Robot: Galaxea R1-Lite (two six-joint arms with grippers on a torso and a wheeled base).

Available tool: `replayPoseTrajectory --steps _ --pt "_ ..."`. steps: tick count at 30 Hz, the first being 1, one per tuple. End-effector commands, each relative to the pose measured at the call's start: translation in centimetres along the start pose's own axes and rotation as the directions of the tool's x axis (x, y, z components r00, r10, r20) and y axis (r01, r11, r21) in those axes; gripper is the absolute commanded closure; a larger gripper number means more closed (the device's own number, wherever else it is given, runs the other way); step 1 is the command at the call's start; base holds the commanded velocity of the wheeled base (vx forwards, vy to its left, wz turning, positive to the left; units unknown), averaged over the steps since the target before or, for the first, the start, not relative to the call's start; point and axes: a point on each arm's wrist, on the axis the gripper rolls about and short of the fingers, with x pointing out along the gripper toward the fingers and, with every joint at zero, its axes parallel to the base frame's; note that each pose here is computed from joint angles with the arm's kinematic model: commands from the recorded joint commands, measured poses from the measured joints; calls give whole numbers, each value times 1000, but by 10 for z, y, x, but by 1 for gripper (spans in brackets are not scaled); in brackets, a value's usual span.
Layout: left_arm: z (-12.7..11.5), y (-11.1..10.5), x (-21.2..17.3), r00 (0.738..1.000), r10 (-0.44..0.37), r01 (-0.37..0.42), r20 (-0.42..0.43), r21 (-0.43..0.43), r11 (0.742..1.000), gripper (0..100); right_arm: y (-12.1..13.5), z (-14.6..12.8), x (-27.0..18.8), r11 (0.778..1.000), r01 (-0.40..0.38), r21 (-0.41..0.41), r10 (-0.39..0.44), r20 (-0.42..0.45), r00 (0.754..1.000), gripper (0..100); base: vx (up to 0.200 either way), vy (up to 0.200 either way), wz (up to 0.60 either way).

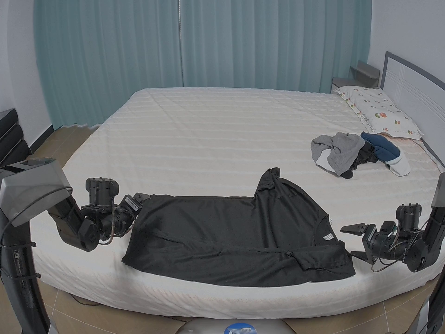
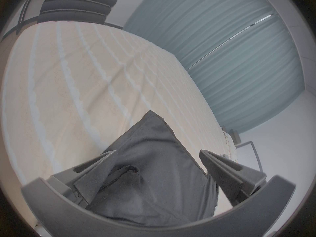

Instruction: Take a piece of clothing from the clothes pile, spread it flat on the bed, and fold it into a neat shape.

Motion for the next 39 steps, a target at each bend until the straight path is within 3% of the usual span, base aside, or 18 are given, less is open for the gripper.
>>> replayPoseTrajectory --steps 1,5,12,19,25,39 --pt "25 1 -25 996 -35 35 -77 -3 999 0 0 1 0 1000 -1 -2 1 5 1000 0 0 0 0" --pt "27 9 -26 980 -34 52 -197 85 995 0 0 0 1 1000 -2 -3 2 4 1000 0 0 0 0" --pt "9 10 -12 969 -14 84 -247 275 958 0 -1 0 1 1000 -1 -2 1 3 1000 0 0 0 0" --pt "-9 3 4 959 -17 110 -284 316 942 0 -1 0 2 1000 -1 -1 1 3 1000 0 0 0 0" --pt "-22 2 15 970 41 49 -239 361 931 0 1 -1 2 1000 -6 -7 6 -2 1000 0 0 0 0" --pt "-26 1 17 975 64 25 -213 389 921 0 1 -3 2 1000 -4 -9 4 -7 1000 0 0 0 0"
